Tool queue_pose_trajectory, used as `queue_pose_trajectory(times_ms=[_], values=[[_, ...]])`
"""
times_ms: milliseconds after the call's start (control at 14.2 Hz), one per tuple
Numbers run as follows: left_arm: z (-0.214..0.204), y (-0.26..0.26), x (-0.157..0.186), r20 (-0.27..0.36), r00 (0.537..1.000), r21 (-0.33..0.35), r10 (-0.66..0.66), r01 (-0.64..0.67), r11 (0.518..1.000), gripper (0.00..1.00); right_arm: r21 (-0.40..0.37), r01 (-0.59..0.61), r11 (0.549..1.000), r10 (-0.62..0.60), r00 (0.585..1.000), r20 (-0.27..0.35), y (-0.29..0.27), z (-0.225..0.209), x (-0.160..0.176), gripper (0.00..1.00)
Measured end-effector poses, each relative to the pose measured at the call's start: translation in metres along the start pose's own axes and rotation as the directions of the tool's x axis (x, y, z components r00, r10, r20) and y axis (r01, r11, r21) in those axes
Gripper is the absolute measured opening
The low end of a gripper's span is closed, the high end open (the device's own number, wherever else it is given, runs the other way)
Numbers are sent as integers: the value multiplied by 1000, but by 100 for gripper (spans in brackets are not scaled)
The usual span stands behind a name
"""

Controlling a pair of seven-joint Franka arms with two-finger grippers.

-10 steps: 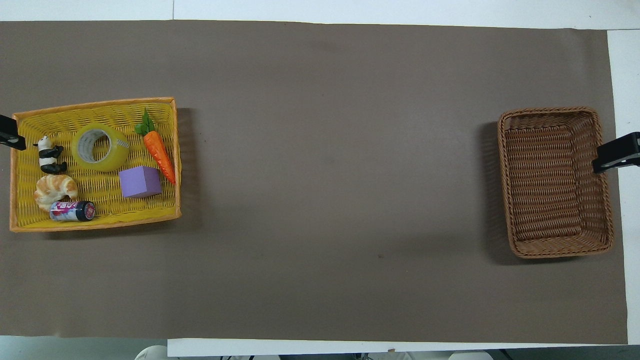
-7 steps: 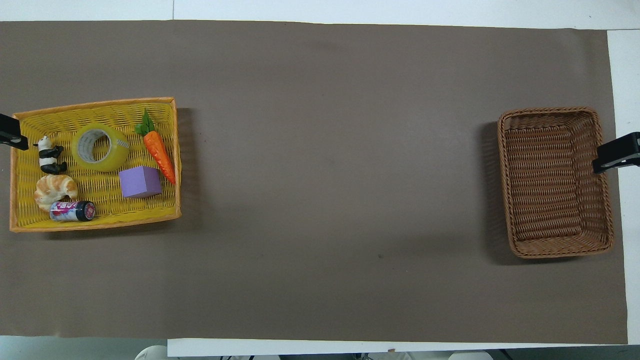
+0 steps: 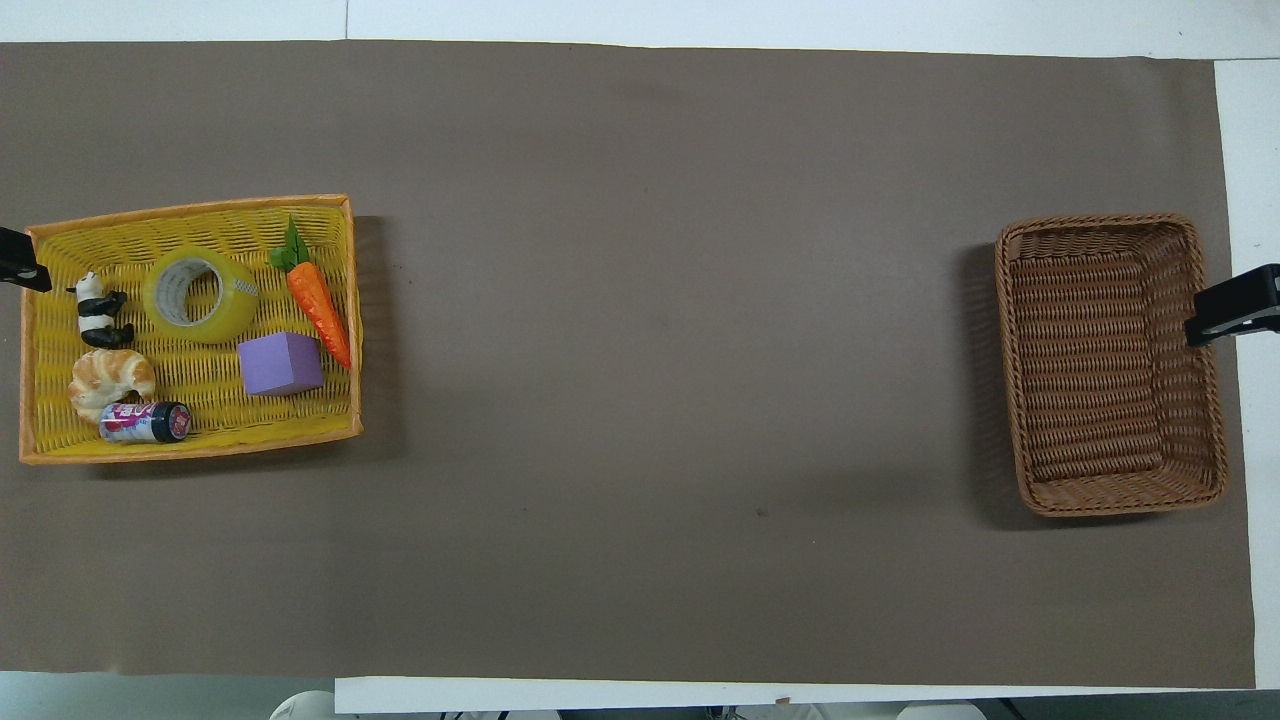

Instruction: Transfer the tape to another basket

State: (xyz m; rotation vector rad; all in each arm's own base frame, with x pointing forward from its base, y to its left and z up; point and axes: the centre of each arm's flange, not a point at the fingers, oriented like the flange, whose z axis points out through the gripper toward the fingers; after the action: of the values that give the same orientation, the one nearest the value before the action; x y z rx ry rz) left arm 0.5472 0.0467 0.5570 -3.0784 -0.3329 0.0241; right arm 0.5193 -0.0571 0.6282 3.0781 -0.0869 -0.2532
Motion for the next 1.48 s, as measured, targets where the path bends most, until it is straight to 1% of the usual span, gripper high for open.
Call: queue_pose_trajectory(times_ms=[141,281,351,422,492,562,632,914,1124,1195,1335,1405,1476], values=[[44,-7,14,-15,1000,-7,21,-21,1000,100,0,0,1000,0,1000,0,0,0,0,100],[100,-1,34,-43,998,-20,35,-35,999,99,0,0,1000,0,1000,0,0,0,0,100],[125,1,39,-42,998,-24,42,-43,999,98,0,0,1000,0,1000,0,0,0,0,100],[146,2,41,-38,998,-27,52,-53,998,95,0,0,1000,0,1000,0,0,0,0,100],[163,2,40,-38,997,-29,60,-61,998,85,0,0,1000,0,1000,0,0,0,0,100],[174,0,40,-41,997,-30,60,-61,998,85,0,0,1000,0,1000,0,0,0,0,100],[181,-3,40,-46,997,-31,59,-61,998,81,0,0,1000,0,1000,0,0,0,0,100],[202,-6,43,-59,996,-36,61,-63,997,80,0,0,1000,0,1000,0,0,0,0,100],[226,-4,49,-65,994,-41,87,-89,995,77,0,0,1000,0,1000,0,0,0,0,100],[234,-3,50,-56,994,-42,97,-100,994,74,0,0,1000,0,1000,0,0,0,0,100],[245,-3,50,-42,993,-44,114,-116,992,48,0,0,1000,0,1000,0,0,0,0,100],[249,-3,49,-36,992,-44,124,-125,991,41,0,0,1000,0,1000,0,0,0,0,100],[252,-2,49,-31,991,-44,131,-133,990,41,0,0,1000,0,1000,0,0,0,0,100]])
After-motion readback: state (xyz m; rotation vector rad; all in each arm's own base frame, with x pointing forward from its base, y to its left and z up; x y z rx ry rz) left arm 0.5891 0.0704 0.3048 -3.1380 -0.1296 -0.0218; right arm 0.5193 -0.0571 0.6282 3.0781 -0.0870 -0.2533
